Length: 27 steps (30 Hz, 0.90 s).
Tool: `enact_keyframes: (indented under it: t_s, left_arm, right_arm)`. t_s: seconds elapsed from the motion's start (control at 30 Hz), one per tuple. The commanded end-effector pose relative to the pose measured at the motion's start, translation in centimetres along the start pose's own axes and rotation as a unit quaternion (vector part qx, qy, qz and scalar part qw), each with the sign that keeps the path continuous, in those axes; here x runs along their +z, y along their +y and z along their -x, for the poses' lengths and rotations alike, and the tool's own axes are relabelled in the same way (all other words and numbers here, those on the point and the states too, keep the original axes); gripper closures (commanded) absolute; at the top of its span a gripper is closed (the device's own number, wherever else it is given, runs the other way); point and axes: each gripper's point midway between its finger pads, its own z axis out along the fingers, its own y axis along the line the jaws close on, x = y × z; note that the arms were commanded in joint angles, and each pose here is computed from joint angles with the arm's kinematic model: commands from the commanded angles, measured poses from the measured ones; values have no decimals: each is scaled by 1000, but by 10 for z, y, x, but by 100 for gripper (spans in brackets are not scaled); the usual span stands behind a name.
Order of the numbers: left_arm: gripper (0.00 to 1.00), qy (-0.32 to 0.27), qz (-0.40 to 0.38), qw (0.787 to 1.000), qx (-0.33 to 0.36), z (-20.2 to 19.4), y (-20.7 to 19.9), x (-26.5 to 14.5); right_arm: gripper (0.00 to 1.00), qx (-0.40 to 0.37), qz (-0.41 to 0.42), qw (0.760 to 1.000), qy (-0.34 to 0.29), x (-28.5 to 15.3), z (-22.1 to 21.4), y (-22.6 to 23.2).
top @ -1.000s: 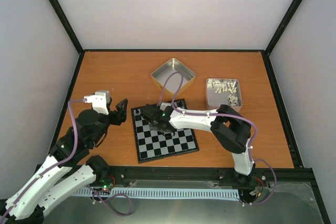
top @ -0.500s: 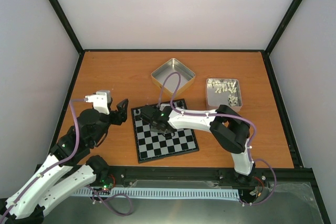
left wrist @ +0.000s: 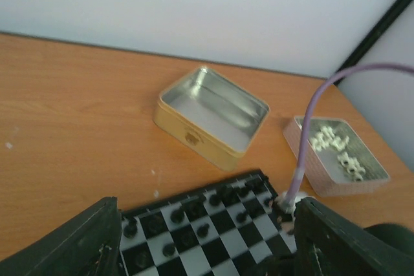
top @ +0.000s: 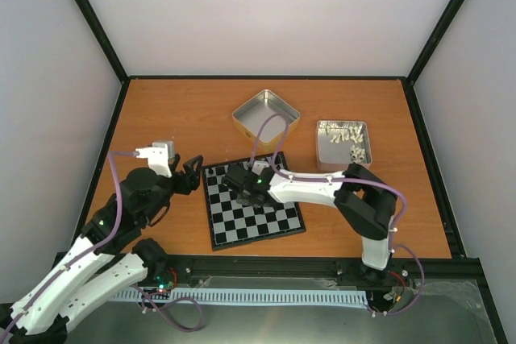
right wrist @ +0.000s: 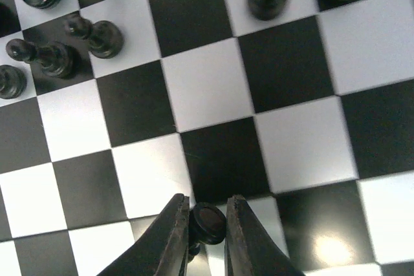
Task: Set up the chess pieces on the board
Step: Pick up the chess piece from the chessboard, then place the chess piece on the chessboard.
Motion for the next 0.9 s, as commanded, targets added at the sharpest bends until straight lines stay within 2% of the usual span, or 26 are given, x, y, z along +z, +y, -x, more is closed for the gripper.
enact_keyframes:
  t_s: [0.0, 0.1, 0.23, 0.43, 0.63, 0.87]
  left_arm:
    - [25, 64, -67, 993, -67, -39, -22, 14]
    - [20, 95, -140, 982, -86, -66, -44, 22]
    - [17, 127, -194, 966, -111, -103, -57, 31]
    - [18, 168, -228, 951, -122, -135, -66, 41]
    - [28, 218, -260, 932, -125, -171, -75, 48]
    - [45, 243, -272, 923, -121, -196, -75, 55]
  right_arm:
    - [85, 58, 62, 995, -45, -24, 19, 3]
    - [85, 94, 110, 989, -39, -31, 21, 1]
    - [85, 132, 160, 978, -27, -40, 21, -1]
    - [85, 191, 242, 951, -1, -54, 18, 1]
    - [85, 230, 302, 924, 43, -53, 13, 6]
    - [84, 262, 325, 905, 79, -49, 3, 10]
